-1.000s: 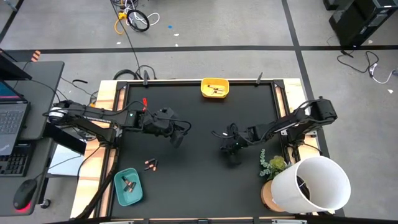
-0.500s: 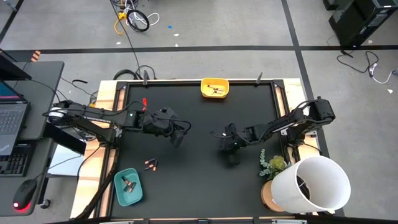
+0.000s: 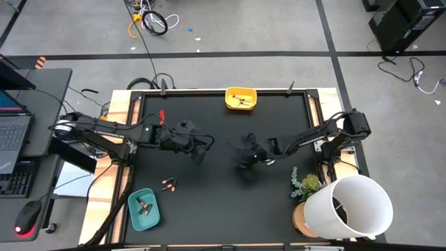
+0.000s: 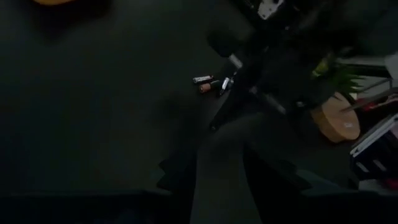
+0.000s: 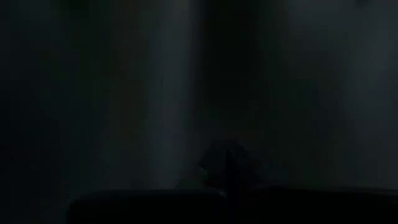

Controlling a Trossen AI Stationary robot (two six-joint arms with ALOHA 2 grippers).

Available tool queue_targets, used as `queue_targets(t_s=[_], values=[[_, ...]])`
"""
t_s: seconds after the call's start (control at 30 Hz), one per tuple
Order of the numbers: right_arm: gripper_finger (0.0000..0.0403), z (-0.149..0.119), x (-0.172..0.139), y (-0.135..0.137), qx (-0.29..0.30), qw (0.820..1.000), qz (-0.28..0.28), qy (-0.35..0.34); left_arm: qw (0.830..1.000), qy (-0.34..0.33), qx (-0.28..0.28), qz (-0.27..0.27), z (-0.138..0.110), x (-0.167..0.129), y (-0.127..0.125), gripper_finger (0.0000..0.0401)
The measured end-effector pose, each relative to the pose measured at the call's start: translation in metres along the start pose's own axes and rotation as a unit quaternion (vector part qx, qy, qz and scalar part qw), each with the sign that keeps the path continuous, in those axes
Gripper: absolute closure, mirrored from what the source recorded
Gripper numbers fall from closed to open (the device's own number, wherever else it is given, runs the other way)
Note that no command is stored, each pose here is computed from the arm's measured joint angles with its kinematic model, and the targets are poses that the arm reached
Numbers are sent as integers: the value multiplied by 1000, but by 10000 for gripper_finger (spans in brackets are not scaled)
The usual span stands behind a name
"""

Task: Sort batteries
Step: Put the black battery into the green bin

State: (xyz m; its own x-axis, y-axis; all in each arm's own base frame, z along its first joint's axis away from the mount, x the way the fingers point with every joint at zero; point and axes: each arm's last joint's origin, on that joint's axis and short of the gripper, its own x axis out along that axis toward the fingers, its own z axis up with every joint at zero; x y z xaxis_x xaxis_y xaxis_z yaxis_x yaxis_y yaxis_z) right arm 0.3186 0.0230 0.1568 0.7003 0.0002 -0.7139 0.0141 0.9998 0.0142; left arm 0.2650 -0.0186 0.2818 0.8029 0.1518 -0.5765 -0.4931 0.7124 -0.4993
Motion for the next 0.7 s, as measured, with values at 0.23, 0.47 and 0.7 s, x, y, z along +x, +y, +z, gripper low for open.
queue_targets(t_s=[0.23, 0.47, 0.7], values=[[400, 18, -6, -18, 67, 996, 52, 18, 999, 15, -35, -14, -21, 8, 4, 254], [354, 3, -14, -15, 37, 986, 117, 113, 999, 14, -31, -27, -23, 7, 1, 254], [250, -5, -16, -17, -1, 983, 95, 155, 999, 9, -26, -32, -22, 7, 0, 254]])
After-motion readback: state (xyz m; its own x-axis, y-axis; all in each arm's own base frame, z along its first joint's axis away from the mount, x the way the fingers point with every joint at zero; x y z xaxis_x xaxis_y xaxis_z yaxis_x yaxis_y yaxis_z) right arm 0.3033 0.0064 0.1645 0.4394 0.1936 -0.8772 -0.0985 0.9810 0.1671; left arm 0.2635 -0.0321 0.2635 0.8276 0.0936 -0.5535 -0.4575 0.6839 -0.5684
